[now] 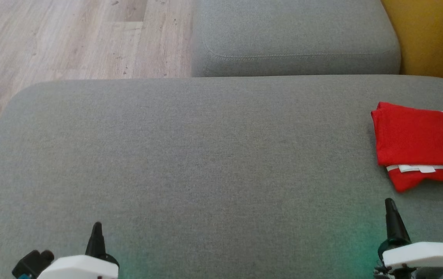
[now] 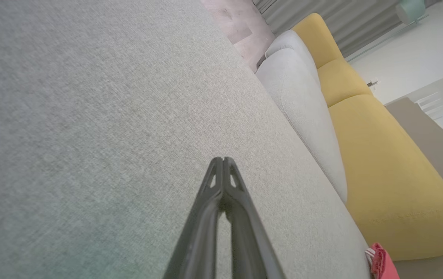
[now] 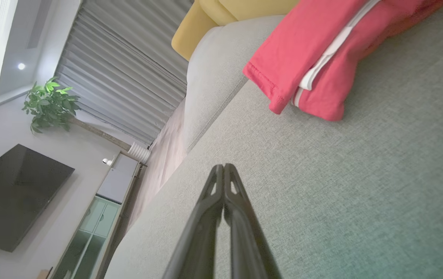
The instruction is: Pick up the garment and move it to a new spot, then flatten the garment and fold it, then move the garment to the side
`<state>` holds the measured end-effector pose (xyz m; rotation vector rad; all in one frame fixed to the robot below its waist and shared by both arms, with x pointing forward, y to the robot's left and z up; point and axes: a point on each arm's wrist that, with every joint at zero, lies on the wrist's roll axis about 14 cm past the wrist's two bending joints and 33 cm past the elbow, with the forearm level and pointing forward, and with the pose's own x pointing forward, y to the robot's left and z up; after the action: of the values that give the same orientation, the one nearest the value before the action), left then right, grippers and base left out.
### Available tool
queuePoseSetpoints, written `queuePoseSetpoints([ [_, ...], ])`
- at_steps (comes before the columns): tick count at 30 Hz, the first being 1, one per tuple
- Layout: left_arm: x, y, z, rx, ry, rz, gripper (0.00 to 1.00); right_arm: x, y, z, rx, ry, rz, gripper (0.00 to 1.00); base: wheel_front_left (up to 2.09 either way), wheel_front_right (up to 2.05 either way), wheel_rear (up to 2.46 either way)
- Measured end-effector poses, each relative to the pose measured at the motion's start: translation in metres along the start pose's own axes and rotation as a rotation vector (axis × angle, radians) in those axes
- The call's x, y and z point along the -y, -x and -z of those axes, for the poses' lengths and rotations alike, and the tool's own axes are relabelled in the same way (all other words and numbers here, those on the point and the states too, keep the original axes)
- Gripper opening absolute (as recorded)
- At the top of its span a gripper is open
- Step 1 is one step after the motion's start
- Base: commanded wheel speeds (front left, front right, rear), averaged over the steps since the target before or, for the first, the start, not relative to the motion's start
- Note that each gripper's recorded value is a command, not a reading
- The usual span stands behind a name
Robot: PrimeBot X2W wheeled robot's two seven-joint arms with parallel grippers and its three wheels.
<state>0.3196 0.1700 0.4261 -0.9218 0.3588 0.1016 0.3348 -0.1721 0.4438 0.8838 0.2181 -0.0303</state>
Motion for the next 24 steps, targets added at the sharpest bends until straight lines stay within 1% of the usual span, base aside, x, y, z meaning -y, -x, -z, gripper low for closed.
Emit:
queuePoseSetpoints([
  [2,0.003,-0.002,-0.002,0.003,0.036,0.009,0.0,0.0,-0.001,-0.001,0.004,-0.037,0.002,0.0,0.0,0.0,0.0],
  [10,0.007,-0.008,-0.009,0.013,0.119,0.029,0.0,-0.005,-0.008,-0.011,0.028,-0.129,-0.014,0.0,0.0,0.0,0.0],
  [19,0.015,-0.014,-0.018,0.03,0.215,0.063,0.0,-0.001,-0.009,-0.015,0.039,-0.237,-0.004,0.0,0.0,0.0,0.0],
  [24,0.017,-0.016,-0.018,0.03,0.272,0.076,0.0,-0.005,-0.014,-0.021,0.055,-0.296,-0.019,0.0,0.0,0.0,0.0],
])
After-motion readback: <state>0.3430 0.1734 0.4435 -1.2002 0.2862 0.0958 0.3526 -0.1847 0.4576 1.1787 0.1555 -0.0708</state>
